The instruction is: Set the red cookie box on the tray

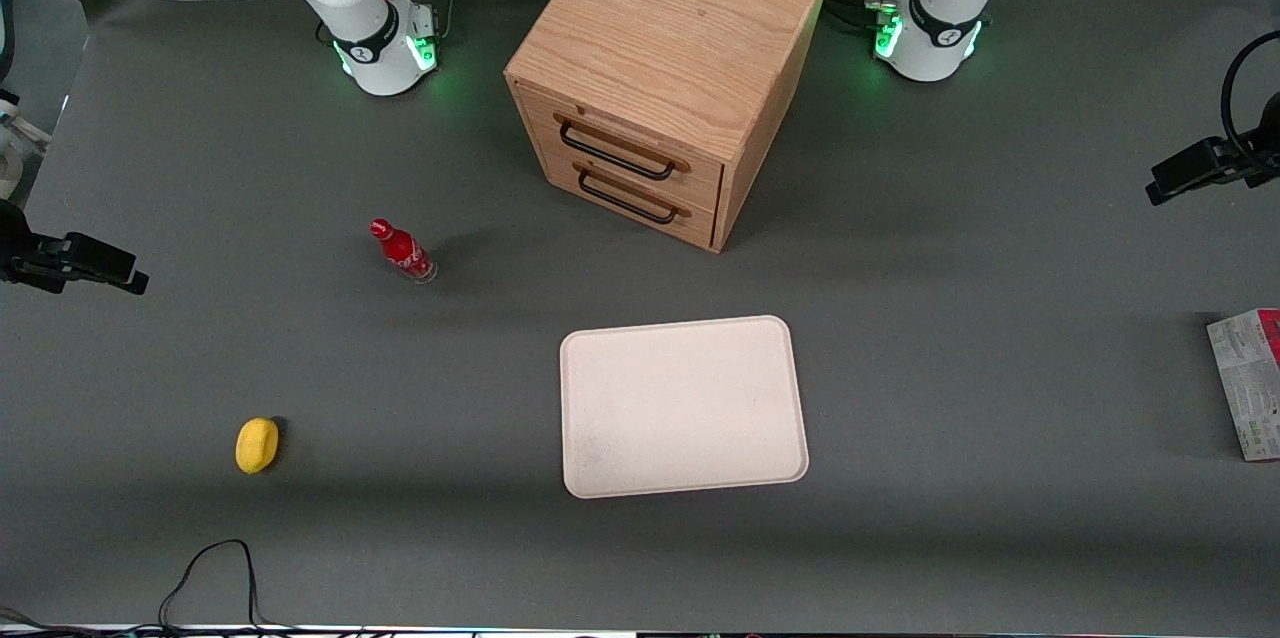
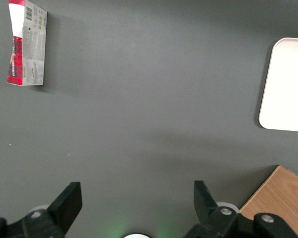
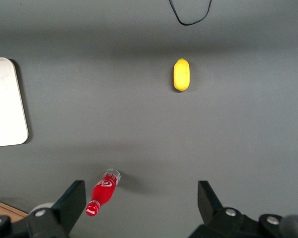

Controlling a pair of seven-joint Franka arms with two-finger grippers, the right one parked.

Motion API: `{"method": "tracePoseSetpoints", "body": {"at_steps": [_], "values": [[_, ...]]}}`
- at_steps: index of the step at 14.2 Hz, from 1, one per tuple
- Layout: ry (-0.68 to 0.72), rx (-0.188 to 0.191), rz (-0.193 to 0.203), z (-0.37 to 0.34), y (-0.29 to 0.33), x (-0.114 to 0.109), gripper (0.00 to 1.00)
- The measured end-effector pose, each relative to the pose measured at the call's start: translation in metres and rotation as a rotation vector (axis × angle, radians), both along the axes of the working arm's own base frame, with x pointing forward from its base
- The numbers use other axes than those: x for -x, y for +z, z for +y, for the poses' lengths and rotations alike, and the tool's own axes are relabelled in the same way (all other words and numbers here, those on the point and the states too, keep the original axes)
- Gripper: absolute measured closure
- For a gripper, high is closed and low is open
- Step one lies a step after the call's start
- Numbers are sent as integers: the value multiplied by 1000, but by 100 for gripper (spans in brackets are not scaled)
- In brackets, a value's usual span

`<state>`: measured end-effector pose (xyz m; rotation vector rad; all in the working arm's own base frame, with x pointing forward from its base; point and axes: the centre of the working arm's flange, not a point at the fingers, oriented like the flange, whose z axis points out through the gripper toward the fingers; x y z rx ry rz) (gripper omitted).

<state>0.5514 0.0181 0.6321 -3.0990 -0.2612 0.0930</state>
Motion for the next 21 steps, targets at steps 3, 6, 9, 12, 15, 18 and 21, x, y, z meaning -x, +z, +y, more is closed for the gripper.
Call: {"method": "tracePoseSetpoints", "body": {"at_steps": [3, 6, 9, 12, 15, 18, 21], "values": [[-7, 1, 2, -4, 0, 0, 0], [-9, 1, 5, -6, 0, 0, 0], [-9, 3, 44, -5, -4, 4, 0], [-7, 3, 50, -3, -5, 4, 0], [-17, 5, 48, 18, -4, 5, 0], [-14, 10, 50, 82, -4, 5, 0], [-67, 24, 86, 167, -17, -4, 0]]}}
